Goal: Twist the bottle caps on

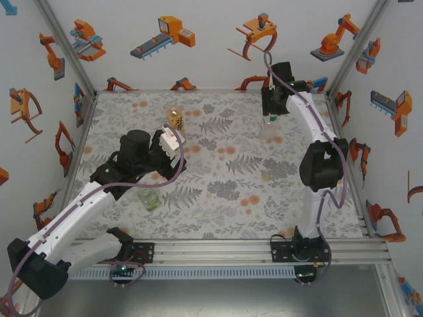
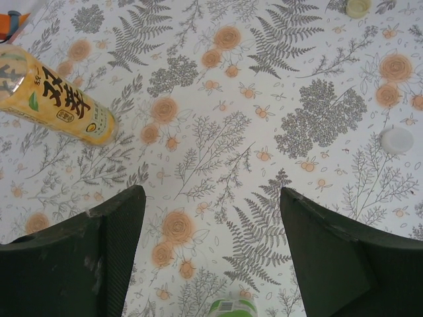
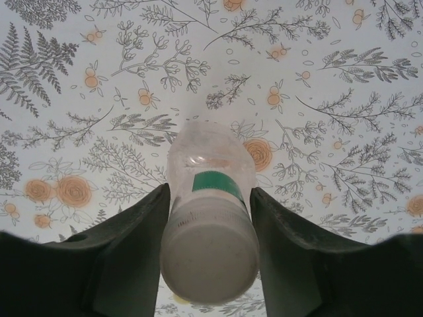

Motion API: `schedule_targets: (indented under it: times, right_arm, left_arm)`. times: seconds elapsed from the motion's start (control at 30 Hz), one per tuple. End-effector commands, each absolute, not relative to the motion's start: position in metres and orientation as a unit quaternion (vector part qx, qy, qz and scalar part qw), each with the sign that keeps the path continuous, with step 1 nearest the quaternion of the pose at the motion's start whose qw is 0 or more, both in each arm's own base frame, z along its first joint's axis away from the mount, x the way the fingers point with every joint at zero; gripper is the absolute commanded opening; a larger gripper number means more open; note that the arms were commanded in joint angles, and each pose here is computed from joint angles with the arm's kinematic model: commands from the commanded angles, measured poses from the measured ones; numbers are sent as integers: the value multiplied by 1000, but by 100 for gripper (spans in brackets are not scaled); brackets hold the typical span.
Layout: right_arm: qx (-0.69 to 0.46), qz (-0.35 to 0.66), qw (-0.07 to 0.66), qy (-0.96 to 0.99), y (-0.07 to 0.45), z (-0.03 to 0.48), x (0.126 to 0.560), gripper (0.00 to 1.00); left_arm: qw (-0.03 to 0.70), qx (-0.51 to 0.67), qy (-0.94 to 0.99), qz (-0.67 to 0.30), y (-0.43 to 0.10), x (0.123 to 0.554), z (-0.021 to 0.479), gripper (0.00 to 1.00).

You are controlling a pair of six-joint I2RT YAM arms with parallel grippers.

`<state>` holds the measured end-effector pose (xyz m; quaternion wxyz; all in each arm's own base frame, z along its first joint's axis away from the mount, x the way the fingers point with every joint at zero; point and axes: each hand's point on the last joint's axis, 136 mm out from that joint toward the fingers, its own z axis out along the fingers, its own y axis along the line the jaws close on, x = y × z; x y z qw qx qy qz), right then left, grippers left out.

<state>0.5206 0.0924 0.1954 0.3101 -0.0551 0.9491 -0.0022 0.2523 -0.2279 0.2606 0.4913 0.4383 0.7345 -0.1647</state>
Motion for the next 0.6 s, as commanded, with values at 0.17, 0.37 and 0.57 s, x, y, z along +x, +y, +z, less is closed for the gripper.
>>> schedule_targets:
  times: [0.17, 0.37, 0.57]
  right_arm:
    - [-49, 4, 329, 943, 92, 217, 521, 54]
    - [-51, 4, 341, 939, 92, 239, 520, 55]
    - [-52, 7, 357, 933, 91, 264, 513, 55]
  left_arm:
    - [510, 440, 722, -162, -227, 253, 274, 76]
    - [523, 421, 729, -133, -216, 259, 278, 76]
    - [541, 403, 729, -116, -207, 263, 286, 76]
